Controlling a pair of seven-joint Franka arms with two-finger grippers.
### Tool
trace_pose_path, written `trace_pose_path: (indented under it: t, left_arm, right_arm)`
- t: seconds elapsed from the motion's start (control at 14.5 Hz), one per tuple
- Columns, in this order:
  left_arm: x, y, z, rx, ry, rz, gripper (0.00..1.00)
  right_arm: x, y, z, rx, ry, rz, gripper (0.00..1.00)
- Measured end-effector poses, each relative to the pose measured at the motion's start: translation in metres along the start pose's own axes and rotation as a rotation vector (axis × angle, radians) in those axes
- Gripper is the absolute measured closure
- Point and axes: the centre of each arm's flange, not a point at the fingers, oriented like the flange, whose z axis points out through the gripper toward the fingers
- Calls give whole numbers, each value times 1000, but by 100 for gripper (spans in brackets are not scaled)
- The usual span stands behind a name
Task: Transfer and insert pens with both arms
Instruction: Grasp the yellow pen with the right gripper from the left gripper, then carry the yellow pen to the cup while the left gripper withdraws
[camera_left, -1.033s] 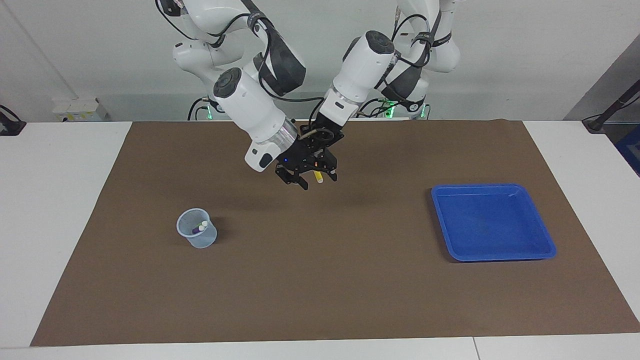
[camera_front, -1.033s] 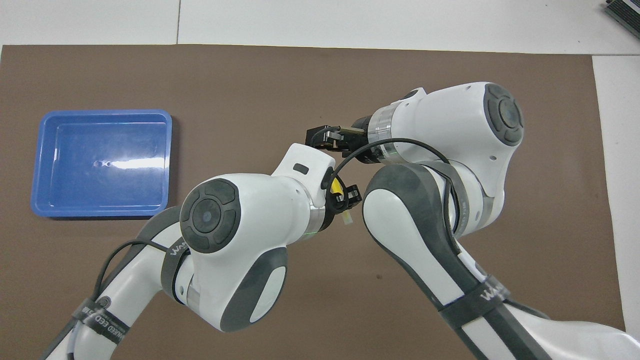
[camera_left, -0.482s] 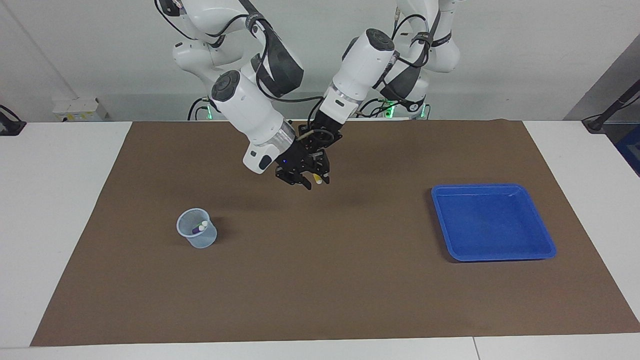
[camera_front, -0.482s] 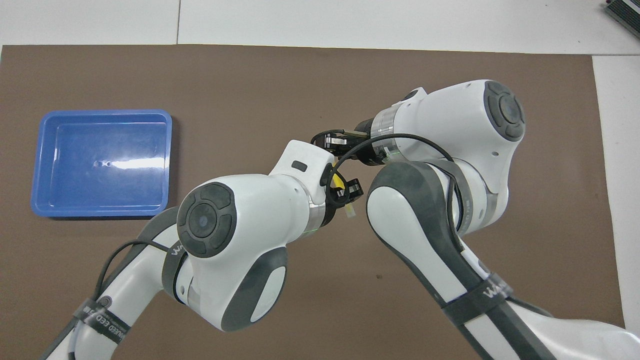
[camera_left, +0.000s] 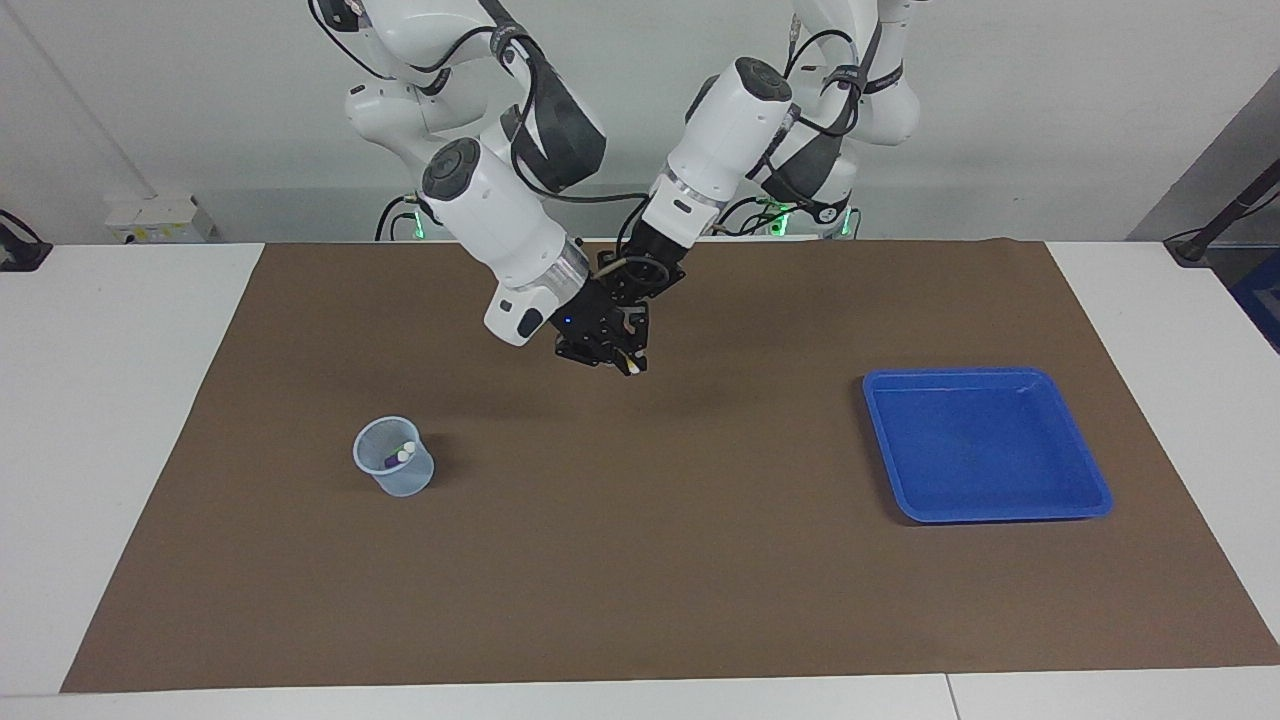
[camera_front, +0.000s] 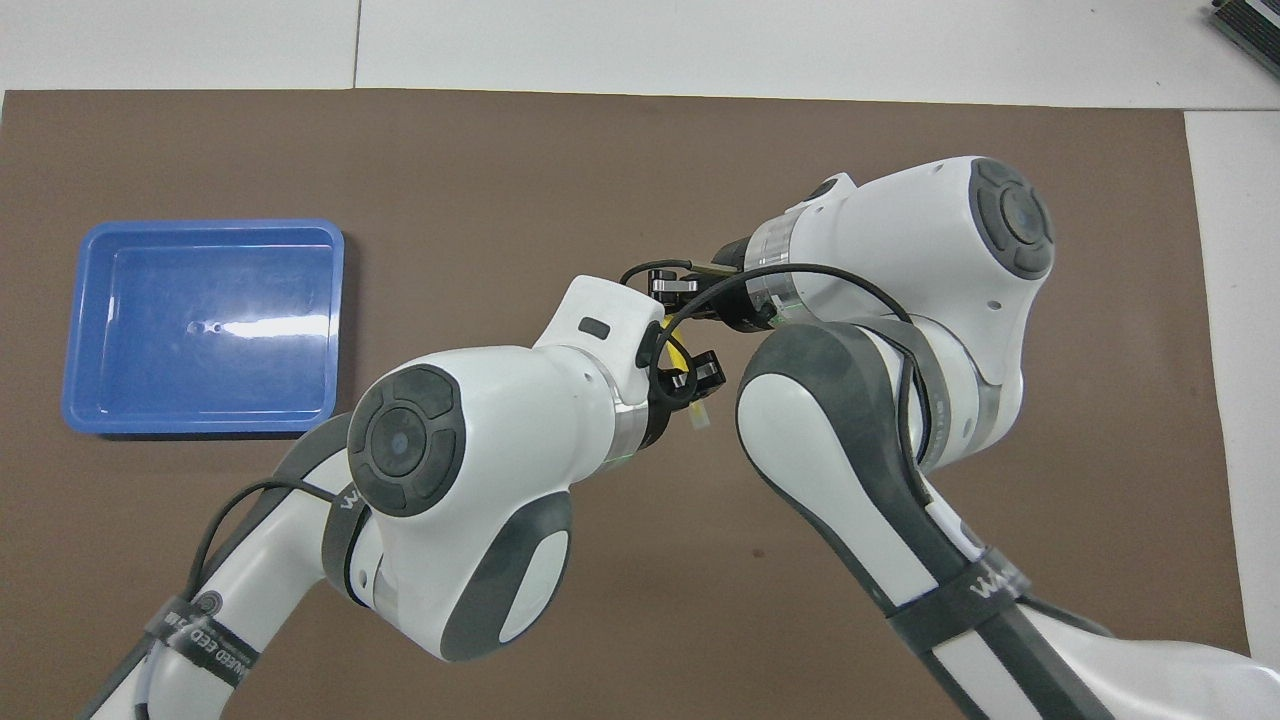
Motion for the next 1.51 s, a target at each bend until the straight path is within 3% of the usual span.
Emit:
trace_pose_path:
  t: [0.34,0.41,0.76,0.9,1.1,1.38,1.51]
  left_arm:
    - [0,0,0,-3,1,-2,82]
    - [1,-1,0,-2,1,-7,76]
    - [0,-7,1,36,-30,-21,23]
    - [5,-14,-9,62,-48,-33,1]
    - [23,-34,-45,118,-59,-43,0]
    - [62,-81,-102,187,-73,-4,0]
    - [88,-113,-124,256,-43,34,0]
  right_arm:
    - [0,0,-1,0,1,1,80]
    - [1,1,-1,0,2,3,81]
    - [1,1,-5,2,8,-5,81]
    - [2,2,-6,1,13,-64,81]
    - [7,9,-6,0,62,-148,81]
    - [11,40,11,-47,231,-349,81]
    - [15,57,8,-84,284,-456,81]
